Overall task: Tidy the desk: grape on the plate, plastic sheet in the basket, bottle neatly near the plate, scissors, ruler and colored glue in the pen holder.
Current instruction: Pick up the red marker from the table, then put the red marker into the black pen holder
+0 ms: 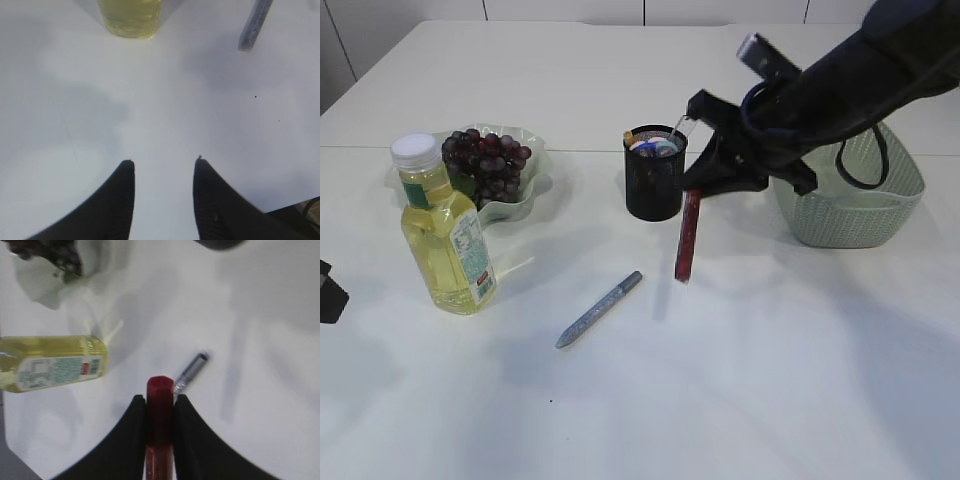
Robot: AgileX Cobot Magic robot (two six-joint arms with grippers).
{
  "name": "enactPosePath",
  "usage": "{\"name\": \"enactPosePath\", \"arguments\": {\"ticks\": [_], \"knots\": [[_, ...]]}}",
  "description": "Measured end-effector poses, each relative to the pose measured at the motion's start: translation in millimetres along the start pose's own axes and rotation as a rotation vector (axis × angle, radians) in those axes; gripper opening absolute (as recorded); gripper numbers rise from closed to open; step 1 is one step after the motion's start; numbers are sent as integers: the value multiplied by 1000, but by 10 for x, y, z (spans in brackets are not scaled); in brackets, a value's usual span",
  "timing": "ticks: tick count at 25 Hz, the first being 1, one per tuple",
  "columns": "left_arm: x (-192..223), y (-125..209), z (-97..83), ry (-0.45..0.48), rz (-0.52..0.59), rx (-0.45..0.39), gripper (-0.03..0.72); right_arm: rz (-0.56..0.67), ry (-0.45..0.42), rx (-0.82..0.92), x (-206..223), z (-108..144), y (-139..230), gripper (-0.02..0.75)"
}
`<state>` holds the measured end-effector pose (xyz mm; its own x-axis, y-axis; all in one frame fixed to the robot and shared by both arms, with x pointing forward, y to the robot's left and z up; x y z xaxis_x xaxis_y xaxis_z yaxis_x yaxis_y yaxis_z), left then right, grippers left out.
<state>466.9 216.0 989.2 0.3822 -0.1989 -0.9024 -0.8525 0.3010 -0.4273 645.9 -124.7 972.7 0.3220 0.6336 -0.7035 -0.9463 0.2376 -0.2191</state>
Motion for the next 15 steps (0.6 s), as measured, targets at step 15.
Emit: {"name": "enactPosePath", "arguments": {"ticks": [15], "knots": [[-3, 90, -23, 15, 60, -8, 289, -552, -387, -489, -637, 420, -777, 134]]}}
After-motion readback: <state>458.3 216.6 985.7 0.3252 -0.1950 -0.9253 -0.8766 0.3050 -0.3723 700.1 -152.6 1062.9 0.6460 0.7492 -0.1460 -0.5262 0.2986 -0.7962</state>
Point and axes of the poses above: a point on each arm's last joint axis where the gripper is mounted, x pointing out along that axis toward the gripper, z along the wrist's bending axis when the last joint is at zero, y = z × x, the point moved 6 cm from there along x, pointing out along that axis toward the gripper, and after that the axes turned 7 degrees about x, right-handed, at the moved point
